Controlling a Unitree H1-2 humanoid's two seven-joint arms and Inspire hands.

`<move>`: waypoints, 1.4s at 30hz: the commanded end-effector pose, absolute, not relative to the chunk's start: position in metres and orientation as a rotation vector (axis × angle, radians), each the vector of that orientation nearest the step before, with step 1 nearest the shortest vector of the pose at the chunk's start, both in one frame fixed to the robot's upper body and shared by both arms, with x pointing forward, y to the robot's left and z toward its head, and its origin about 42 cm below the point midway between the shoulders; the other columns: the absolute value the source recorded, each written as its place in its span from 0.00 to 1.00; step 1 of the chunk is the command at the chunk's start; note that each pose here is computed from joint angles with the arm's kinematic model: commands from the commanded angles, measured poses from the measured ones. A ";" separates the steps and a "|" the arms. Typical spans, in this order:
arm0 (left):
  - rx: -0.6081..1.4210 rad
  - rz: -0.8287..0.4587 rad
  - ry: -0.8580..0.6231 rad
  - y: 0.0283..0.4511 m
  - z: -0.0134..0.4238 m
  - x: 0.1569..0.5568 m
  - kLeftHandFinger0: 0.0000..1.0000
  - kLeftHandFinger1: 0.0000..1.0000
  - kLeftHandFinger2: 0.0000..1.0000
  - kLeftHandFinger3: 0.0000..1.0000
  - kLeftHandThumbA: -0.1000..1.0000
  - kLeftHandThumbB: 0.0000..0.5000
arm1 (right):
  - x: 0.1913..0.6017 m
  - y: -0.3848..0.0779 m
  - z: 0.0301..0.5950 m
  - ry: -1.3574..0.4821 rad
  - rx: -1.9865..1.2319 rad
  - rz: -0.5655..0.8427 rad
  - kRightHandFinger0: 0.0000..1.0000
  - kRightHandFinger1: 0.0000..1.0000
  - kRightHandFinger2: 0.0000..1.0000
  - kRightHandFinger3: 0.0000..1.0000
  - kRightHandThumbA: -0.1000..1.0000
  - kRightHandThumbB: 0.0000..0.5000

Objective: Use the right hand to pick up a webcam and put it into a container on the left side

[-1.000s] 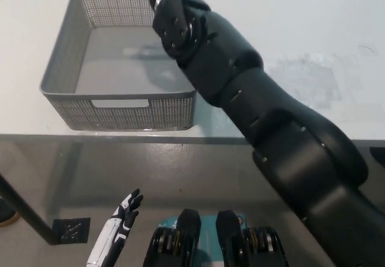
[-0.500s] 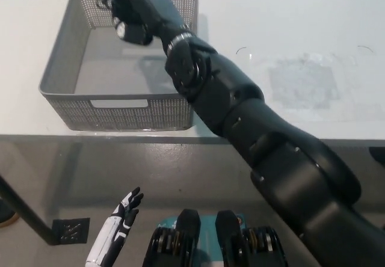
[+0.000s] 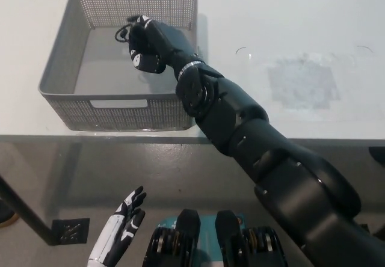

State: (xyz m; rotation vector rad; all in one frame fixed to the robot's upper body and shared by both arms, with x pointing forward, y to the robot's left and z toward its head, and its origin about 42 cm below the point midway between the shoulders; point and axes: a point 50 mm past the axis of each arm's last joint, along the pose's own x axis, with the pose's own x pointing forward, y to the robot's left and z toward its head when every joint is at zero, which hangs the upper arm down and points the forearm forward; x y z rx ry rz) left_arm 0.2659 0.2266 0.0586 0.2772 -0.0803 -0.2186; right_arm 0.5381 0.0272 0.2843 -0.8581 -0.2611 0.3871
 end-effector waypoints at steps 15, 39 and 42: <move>0.334 -0.258 -0.122 0.227 0.072 0.276 1.00 1.00 1.00 1.00 0.96 0.23 | 0.558 0.020 0.359 -0.296 -0.875 0.517 1.00 1.00 1.00 1.00 1.00 0.72; 0.301 -0.220 -0.112 0.235 0.066 0.275 1.00 1.00 1.00 1.00 0.99 0.32 | 0.486 -0.095 0.518 -0.887 -0.400 0.357 1.00 1.00 1.00 1.00 1.00 0.74; 0.305 -0.216 -0.104 0.238 0.066 0.272 1.00 1.00 1.00 1.00 1.00 0.31 | 0.458 -0.119 0.505 -0.928 -0.371 0.338 1.00 1.00 1.00 1.00 1.00 0.67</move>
